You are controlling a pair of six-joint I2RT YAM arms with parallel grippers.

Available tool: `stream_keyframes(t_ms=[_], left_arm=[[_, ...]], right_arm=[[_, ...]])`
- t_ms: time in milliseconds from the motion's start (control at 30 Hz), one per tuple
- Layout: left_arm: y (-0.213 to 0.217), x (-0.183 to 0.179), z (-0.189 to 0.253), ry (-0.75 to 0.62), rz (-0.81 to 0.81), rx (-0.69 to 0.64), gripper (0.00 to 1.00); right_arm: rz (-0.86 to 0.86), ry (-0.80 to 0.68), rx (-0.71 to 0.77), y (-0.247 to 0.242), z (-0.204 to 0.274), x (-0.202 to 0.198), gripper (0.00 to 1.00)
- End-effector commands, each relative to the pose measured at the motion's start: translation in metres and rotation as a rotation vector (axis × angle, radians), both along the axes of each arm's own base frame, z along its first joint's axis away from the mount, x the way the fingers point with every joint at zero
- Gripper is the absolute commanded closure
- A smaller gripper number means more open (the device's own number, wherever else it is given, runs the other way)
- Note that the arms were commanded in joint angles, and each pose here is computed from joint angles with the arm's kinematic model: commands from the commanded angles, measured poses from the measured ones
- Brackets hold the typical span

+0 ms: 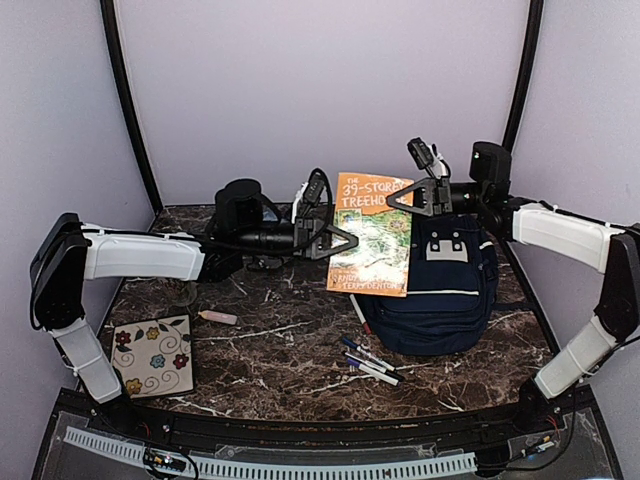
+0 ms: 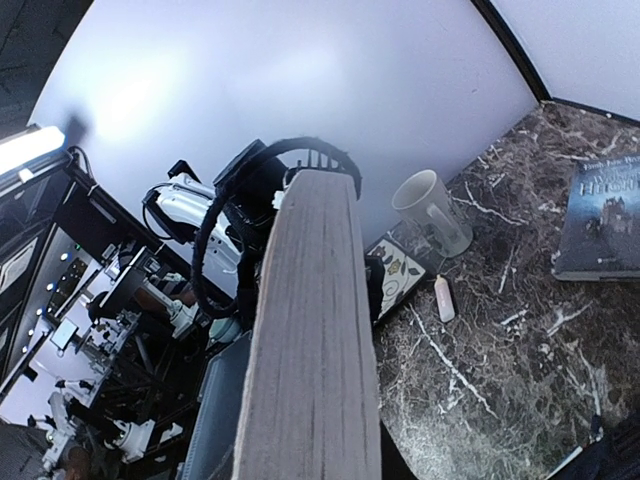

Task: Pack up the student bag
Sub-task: Pass from the left arm to the right, then pick up the largest pocket of the bag from the student bag.

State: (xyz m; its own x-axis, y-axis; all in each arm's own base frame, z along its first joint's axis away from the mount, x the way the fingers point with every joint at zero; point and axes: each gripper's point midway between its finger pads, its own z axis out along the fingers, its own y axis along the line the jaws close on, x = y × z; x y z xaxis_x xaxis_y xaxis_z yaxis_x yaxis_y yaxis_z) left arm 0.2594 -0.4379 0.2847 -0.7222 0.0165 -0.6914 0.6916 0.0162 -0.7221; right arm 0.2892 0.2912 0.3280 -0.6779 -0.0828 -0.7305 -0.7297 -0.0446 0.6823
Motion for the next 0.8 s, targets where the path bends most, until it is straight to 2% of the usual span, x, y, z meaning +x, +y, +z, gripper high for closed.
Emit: stream_keyframes(t_ms=[0, 100, 233, 267, 400, 533, 767], left_arm=[[0.0, 0.006, 0.013, -0.054, 0.04, -0.023, 0.87], [0.002, 0.024, -0.004, -0.036, 0.135, 0.078, 0.66], [0.009, 0.036, -0.018, -0.058, 0.219, 0.168, 0.48], [0.011, 0.04, -0.023, -0.066, 0.238, 0.199, 0.47], [0.028, 0.062, -0.048, -0.125, 0.404, 0.396, 0.46], [0.016, 0.052, -0.054, -0.254, 0.368, 0.486, 0.47], [-0.035, 0.021, -0.077, -0.504, 0.216, 0.65, 0.49]], right_arm=[[-0.004, -0.066, 0.002, -0.003, 0.005, -0.002, 0.83], [-0.035, -0.078, -0.011, -0.007, 0.002, 0.003, 0.9], [-0.139, -0.125, -0.055, -0.026, -0.001, 0.017, 1.0], [-0.168, -0.12, -0.071, -0.034, -0.003, 0.021, 1.0], [-0.361, -0.249, -0.165, -0.072, 0.003, 0.045, 1.0], [-0.552, -0.311, -0.25, -0.123, -0.001, 0.057, 1.0], [-0.749, -0.249, -0.293, -0.203, -0.004, 0.054, 1.0]])
